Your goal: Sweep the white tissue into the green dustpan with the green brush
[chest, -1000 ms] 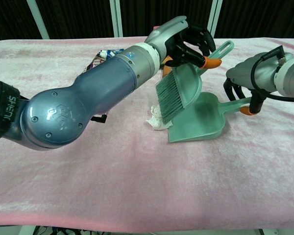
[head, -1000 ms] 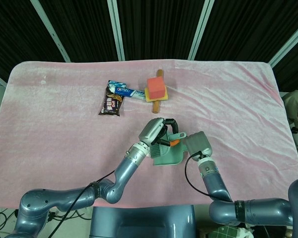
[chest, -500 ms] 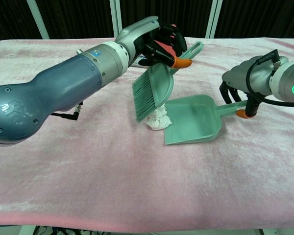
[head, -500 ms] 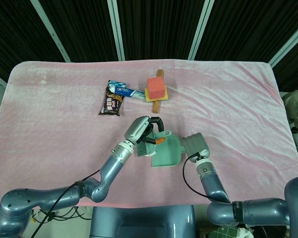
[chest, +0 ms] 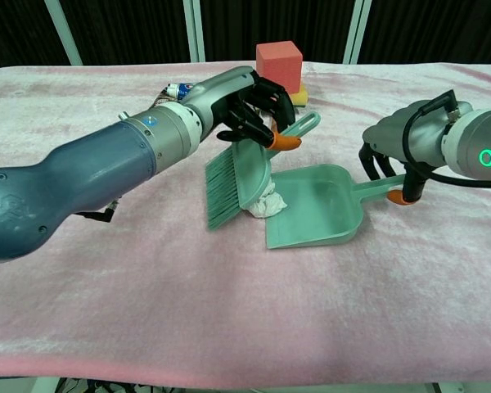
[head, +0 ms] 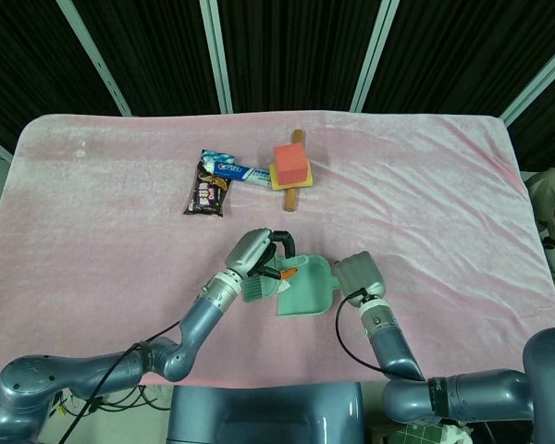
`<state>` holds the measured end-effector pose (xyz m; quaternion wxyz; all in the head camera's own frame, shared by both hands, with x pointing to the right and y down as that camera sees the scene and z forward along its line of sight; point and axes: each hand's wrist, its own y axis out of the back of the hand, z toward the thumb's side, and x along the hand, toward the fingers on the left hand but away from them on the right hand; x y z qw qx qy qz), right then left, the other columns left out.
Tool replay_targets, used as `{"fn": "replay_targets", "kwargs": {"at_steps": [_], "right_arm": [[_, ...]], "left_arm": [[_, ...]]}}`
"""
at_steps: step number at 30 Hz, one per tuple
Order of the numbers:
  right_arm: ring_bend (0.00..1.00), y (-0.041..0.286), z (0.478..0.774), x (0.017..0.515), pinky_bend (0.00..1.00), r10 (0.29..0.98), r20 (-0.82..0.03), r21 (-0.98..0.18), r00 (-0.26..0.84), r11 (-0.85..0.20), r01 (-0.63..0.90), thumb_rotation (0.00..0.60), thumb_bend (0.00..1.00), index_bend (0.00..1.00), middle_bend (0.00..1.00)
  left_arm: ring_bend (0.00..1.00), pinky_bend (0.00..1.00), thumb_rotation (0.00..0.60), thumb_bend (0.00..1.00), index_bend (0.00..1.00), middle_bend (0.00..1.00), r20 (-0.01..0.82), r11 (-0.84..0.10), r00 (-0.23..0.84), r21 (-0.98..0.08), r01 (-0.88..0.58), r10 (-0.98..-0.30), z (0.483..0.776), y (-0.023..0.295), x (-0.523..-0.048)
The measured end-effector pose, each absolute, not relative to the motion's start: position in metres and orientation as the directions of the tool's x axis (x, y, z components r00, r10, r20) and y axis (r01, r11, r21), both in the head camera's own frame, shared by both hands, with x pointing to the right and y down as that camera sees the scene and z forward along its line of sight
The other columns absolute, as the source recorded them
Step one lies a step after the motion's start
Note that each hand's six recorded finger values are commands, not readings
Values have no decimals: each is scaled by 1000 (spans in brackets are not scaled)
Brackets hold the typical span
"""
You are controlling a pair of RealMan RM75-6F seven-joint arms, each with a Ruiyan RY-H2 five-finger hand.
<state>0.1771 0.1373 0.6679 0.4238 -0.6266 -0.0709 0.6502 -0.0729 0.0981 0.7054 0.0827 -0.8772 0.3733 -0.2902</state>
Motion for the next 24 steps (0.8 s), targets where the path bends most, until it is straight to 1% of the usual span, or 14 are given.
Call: {"fn": "replay_targets", "kwargs": {"at_steps": [7, 11, 18, 24], "right_arm": [[752, 138, 665, 175, 761, 639, -754, -627, 151, -632, -456, 600, 509, 679, 671], [752, 138, 664, 175, 761, 636, -757, -626, 150, -640, -446, 600, 514, 679, 671], [752, 140, 663, 174, 761, 634, -756, -633, 160, -647, -425, 600, 515, 679, 671], [752, 142, 664, 174, 761, 636, -754, -636, 164, -647, -420, 600, 514, 679, 671]], "left_arm": [[859, 1000, 600, 319, 649, 667, 436, -719, 576, -343, -605, -692, 707, 104, -47], [859, 1000, 600, 319, 649, 667, 416, -718, 588, -332, -612, -694, 703, 105, -32], [859, 1000, 600, 319, 650, 667, 343, -696, 606, -306, -650, -717, 685, 99, -1], [859, 1000, 600, 319, 649, 666, 280, -665, 604, -288, -689, -746, 669, 97, 7]]}}
